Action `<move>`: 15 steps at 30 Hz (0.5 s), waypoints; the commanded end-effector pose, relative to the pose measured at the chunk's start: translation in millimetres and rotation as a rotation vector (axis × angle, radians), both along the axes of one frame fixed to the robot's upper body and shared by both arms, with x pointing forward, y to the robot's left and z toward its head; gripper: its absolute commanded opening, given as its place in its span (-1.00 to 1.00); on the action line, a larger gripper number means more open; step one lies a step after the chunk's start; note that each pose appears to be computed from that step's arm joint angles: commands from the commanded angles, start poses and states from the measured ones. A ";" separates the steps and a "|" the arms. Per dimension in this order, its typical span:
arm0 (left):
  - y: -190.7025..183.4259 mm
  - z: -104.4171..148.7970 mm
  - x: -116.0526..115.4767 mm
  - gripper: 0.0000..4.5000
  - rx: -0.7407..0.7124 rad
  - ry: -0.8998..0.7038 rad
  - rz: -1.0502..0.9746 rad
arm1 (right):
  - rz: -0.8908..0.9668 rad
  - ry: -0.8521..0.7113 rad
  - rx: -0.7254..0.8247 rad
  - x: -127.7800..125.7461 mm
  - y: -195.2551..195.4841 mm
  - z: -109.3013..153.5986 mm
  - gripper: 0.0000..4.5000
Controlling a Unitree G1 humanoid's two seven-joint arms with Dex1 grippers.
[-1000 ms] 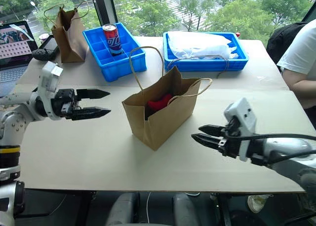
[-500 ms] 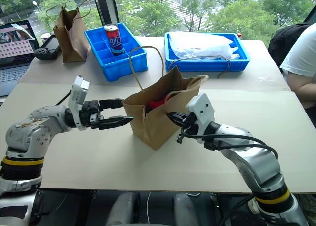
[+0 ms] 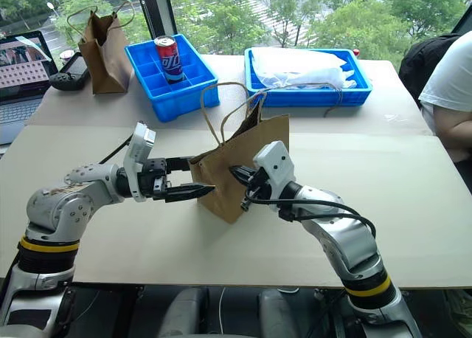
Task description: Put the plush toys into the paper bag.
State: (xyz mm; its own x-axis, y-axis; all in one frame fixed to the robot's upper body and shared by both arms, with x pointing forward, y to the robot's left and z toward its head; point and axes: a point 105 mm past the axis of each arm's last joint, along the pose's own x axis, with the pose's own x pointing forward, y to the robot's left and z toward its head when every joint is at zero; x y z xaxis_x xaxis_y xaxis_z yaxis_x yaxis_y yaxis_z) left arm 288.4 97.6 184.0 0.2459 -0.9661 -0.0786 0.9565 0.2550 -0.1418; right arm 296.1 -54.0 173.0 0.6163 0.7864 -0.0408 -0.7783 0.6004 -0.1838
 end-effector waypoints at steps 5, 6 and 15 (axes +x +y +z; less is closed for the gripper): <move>-13.2 -0.9 2.3 0.67 0.007 -0.020 0.006 | -0.018 -0.055 0.018 1.6 -0.3 12.1 -1.00; -13.6 -0.5 4.7 0.52 0.001 -0.027 0.017 | -0.023 -0.056 0.018 2.2 -1.1 12.3 -1.00; -18.3 4.5 16.8 -0.98 -0.016 -0.063 0.031 | -0.069 -0.062 0.016 2.9 -9.9 14.1 -1.00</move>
State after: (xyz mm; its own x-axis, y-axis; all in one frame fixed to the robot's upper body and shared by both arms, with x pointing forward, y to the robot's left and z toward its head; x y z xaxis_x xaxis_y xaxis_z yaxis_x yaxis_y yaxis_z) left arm 305.8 85.7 178.8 0.3083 -0.9486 -0.0707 0.9398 0.3153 -0.1317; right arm 303.4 -62.7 176.2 0.6698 0.7422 -0.0229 -0.7309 0.6536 -0.1966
